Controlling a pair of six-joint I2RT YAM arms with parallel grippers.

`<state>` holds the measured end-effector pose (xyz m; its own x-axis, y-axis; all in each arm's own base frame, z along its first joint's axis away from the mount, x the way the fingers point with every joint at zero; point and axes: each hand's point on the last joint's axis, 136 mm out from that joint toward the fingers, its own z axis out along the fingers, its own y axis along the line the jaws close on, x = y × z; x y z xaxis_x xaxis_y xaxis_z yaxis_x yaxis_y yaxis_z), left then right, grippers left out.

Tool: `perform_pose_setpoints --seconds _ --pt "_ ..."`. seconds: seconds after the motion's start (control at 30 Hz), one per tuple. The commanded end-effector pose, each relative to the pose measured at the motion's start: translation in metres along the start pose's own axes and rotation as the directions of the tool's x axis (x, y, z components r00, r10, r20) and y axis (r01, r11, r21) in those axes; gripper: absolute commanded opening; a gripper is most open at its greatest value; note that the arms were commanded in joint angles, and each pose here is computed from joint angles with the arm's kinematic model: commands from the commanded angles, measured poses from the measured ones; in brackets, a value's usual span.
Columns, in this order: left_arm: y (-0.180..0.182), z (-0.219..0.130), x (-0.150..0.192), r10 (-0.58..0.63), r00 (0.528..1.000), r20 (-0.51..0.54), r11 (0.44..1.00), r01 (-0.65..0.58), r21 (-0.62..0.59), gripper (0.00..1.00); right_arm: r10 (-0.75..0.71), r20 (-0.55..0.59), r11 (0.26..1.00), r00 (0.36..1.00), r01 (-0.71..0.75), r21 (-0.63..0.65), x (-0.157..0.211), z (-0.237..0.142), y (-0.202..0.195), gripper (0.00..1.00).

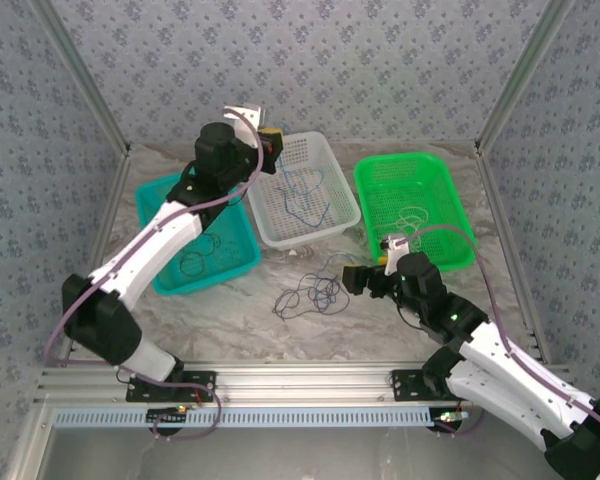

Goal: Untangle the cables

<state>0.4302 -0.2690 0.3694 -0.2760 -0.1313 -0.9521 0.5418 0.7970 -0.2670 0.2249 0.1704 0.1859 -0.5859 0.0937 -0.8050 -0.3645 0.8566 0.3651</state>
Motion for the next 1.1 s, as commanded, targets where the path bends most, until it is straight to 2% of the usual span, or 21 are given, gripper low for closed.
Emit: perform_pose_setpoints --seconds 0.0,0.13,0.2,0.27,0.33,0.4,0.47,0.67,0.8,1.07 --pt "-0.007 0.015 -0.014 -0.022 0.999 0.026 0.997 0.020 0.073 0.02 0.019 -0.040 1.000 0.999 -0.019 0.007 0.010 0.001 -0.003 0.99" --pt "0.018 0.044 0.029 -0.071 0.993 -0.092 0.997 0.072 0.009 0.03 0.034 -0.084 0.999 0.996 -0.033 0.011 0.017 0.004 -0.002 0.94" --pt "0.032 0.054 0.051 -0.110 0.983 -0.144 0.994 0.106 -0.037 0.16 0.046 -0.113 0.999 0.993 -0.043 0.022 0.021 0.007 -0.002 0.91" --pt "0.040 0.063 0.072 -0.133 0.969 -0.207 0.991 0.123 -0.060 0.23 0.051 -0.146 0.998 0.988 -0.046 0.038 0.025 0.012 -0.003 0.88" --pt "0.042 0.067 0.087 -0.146 0.956 -0.256 0.989 0.133 -0.069 0.39 0.059 -0.168 0.997 0.984 -0.049 0.063 0.027 0.015 -0.004 0.87" --pt "0.044 0.069 0.097 -0.159 0.945 -0.287 0.987 0.142 -0.077 0.50 0.069 -0.179 0.996 0.981 -0.057 0.073 0.029 0.019 -0.004 0.85" --pt "0.045 0.068 0.101 -0.169 0.938 -0.302 0.985 0.150 -0.087 0.68 0.081 -0.187 0.995 0.979 -0.068 0.074 0.031 0.024 -0.002 0.85" --pt "0.028 0.048 0.088 -0.134 0.957 -0.259 0.991 0.122 -0.060 0.90 0.061 -0.224 0.996 0.973 -0.043 0.084 0.040 0.034 0.002 0.83" --pt "0.006 0.023 0.082 -0.093 0.967 -0.235 0.996 0.091 -0.022 0.91 0.055 -0.229 0.995 0.972 -0.034 0.095 0.041 0.038 0.003 0.83" --pt "-0.018 -0.041 0.103 -0.114 0.970 -0.213 0.993 0.120 0.011 0.91 0.051 -0.178 0.993 0.983 -0.031 0.114 0.032 0.031 -0.004 0.84"
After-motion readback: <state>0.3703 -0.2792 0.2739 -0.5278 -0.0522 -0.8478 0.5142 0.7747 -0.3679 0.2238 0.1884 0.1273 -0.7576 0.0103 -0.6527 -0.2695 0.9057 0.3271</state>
